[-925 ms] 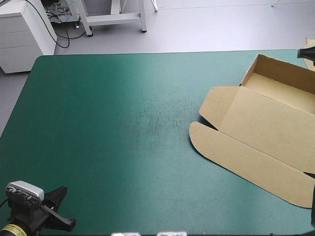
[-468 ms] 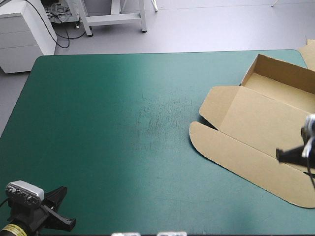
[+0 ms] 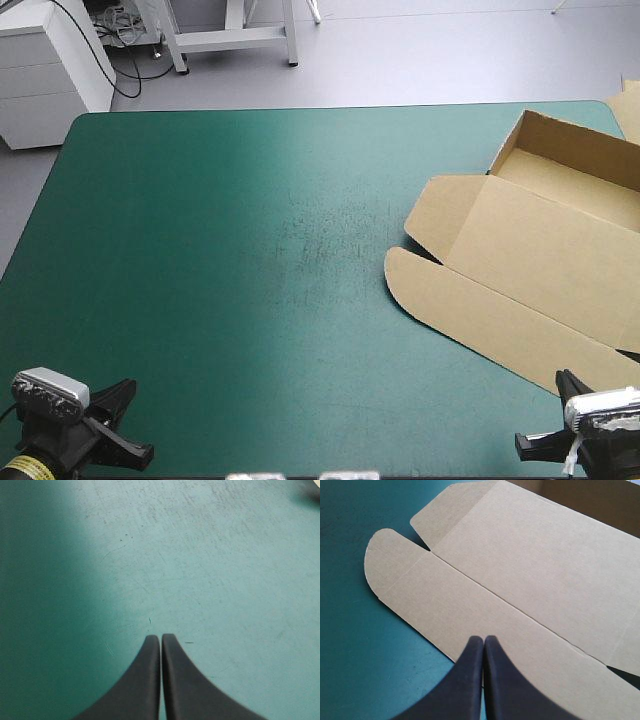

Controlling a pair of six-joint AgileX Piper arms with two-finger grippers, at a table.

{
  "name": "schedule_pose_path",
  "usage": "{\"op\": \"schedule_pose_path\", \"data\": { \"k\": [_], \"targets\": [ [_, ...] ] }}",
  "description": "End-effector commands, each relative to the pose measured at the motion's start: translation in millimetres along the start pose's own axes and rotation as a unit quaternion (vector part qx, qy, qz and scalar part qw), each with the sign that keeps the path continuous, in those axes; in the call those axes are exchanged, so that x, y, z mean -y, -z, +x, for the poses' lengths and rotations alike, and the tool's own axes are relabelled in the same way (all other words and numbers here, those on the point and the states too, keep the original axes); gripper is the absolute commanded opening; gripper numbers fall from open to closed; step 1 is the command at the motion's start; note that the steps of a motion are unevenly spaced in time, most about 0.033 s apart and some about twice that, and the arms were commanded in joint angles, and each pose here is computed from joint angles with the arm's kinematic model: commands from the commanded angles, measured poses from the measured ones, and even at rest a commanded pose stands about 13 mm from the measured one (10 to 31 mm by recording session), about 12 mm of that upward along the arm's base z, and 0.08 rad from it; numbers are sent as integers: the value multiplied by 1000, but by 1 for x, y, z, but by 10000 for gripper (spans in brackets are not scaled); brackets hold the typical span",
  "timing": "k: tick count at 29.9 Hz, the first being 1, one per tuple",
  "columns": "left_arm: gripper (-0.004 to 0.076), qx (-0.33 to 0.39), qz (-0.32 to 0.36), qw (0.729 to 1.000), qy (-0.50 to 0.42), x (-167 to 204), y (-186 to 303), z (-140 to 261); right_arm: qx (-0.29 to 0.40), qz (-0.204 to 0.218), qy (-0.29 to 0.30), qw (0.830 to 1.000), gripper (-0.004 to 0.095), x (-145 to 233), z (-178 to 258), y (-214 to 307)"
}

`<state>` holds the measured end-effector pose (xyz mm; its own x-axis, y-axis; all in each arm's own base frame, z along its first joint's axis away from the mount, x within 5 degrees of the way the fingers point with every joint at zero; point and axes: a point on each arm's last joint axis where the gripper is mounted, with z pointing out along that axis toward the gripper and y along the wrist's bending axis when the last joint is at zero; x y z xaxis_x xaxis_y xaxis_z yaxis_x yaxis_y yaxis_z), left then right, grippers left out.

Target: Fold the box

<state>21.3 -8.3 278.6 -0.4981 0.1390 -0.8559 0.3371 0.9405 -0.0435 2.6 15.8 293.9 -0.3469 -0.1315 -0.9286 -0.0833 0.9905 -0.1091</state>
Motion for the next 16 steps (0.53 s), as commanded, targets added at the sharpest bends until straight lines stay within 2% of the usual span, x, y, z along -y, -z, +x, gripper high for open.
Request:
{"op": "schedule_pose_path", "data": {
  "k": [1,6,16],
  "targets": [
    [-8,37,5,999,2,1,3,-12,57,-10,-29,998,-17,2,-6,-6],
    [-8,37,5,999,2,1,3,-12,70,-32,-17,997,-17,2,-5,-9],
    [-8,36,5,999,2,1,3,-12,73,-30,-20,997,-18,2,-5,-9]
  ]
}}
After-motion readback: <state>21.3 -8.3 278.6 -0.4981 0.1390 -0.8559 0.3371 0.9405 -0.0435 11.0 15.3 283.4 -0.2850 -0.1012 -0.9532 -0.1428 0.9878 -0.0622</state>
